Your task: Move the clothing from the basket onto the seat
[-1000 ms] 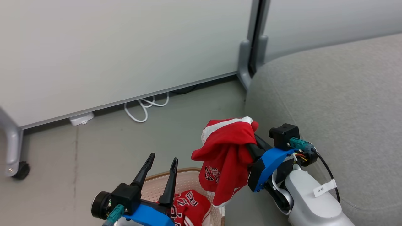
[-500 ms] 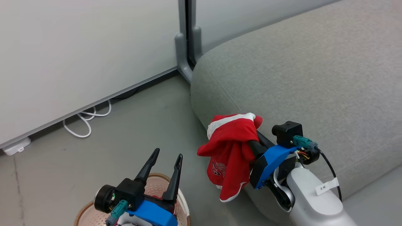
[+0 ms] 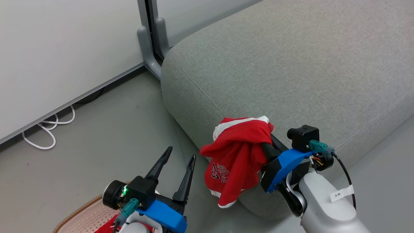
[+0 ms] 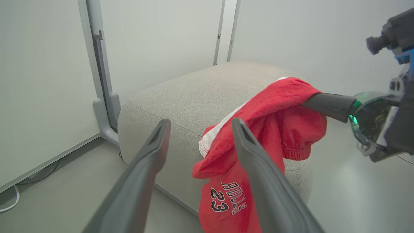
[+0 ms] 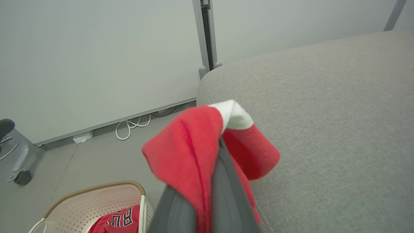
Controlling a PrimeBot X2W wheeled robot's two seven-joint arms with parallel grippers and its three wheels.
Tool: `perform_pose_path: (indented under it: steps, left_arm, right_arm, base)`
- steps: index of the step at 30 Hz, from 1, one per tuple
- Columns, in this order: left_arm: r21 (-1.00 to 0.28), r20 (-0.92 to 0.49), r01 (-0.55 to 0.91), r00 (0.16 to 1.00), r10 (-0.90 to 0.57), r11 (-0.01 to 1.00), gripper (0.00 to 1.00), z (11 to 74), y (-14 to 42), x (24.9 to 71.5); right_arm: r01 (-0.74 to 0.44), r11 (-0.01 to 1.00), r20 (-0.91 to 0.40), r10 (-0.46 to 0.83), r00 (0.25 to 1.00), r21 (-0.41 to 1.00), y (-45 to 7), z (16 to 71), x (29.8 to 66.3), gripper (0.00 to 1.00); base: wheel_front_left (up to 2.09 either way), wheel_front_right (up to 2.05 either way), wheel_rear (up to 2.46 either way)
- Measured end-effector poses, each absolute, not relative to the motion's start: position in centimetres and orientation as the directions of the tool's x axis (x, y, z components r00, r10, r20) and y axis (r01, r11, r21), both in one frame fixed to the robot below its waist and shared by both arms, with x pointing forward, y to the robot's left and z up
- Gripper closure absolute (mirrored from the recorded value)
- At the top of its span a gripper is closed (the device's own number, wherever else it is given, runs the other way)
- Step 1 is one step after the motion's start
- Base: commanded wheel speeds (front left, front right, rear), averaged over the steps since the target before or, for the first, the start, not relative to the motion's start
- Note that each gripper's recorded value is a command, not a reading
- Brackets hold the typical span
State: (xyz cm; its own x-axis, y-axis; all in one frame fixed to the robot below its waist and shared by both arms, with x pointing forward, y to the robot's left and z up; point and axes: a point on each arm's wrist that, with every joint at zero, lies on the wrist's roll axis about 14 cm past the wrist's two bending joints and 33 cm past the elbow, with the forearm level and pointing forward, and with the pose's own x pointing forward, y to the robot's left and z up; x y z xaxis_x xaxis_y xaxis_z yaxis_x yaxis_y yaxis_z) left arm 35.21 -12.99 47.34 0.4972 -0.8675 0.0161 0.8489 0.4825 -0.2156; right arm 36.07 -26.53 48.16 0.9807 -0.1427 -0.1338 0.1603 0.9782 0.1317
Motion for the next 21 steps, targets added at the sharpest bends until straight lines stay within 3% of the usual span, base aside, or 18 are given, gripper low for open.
perform_pose_path:
  steps: [16,21]
  left_arm:
    - [-0.222,0.008,0.851,0.490,-0.872,0.476,0.00,46.8,-13.1,36.0]
    - [-0.222,0.013,0.843,0.504,-0.864,0.489,0.00,46.5,-12.8,36.9]
  right_arm:
    - [0.182,0.972,-0.143,-0.161,0.977,0.148,-27.0,47.6,36.2,1.00]
    - [0.200,0.971,-0.117,-0.186,0.976,0.131,-28.8,49.8,38.4,1.00]
  base:
    - [0.00,0.00,0.00]
    - [0.00,0.00,0.00]
